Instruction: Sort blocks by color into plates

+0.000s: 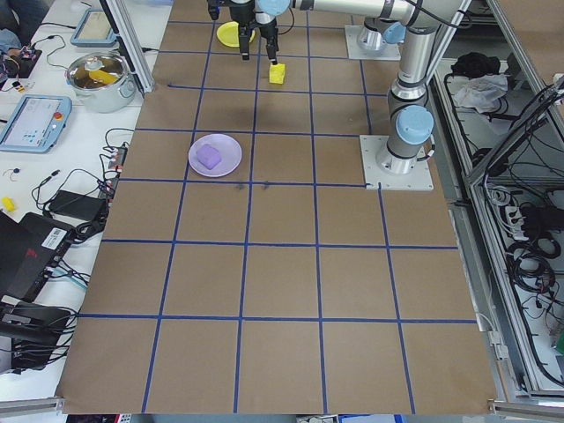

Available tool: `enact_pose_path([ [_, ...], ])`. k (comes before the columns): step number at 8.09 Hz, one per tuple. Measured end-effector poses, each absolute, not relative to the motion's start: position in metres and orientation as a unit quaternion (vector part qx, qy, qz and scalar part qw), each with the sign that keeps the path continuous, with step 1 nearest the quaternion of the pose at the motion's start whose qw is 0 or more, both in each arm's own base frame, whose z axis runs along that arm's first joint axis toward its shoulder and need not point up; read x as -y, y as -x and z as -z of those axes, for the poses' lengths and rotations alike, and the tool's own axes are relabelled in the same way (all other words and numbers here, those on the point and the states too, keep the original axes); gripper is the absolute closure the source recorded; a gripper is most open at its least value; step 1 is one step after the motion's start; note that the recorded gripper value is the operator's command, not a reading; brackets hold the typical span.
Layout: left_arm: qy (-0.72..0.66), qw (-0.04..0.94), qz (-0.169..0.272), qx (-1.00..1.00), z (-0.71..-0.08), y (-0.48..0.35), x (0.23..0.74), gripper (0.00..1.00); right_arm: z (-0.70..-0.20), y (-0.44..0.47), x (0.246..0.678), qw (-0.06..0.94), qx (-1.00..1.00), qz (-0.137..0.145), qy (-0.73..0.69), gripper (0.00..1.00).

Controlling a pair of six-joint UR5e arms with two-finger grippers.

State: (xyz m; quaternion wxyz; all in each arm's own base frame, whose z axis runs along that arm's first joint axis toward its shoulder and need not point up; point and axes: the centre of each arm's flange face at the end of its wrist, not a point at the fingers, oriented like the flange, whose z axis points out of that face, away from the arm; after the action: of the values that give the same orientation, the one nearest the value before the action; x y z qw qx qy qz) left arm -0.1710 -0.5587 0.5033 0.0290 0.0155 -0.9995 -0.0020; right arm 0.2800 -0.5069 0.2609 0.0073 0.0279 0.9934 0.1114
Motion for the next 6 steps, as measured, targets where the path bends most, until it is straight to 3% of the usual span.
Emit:
enact_pose_path([
  [5, -0.005, 0.001, 0.022, 1.000, -0.507, 0.183, 0.543, 0.00, -0.206, -0.285, 0.512, -0.006, -0.987, -0.158, -0.022, 0.02],
  [6, -0.004, -0.002, 0.021, 1.000, -0.513, 0.183, 0.537, 0.00, -0.201, -0.285, 0.512, -0.007, -0.986, -0.162, -0.022, 0.40],
])
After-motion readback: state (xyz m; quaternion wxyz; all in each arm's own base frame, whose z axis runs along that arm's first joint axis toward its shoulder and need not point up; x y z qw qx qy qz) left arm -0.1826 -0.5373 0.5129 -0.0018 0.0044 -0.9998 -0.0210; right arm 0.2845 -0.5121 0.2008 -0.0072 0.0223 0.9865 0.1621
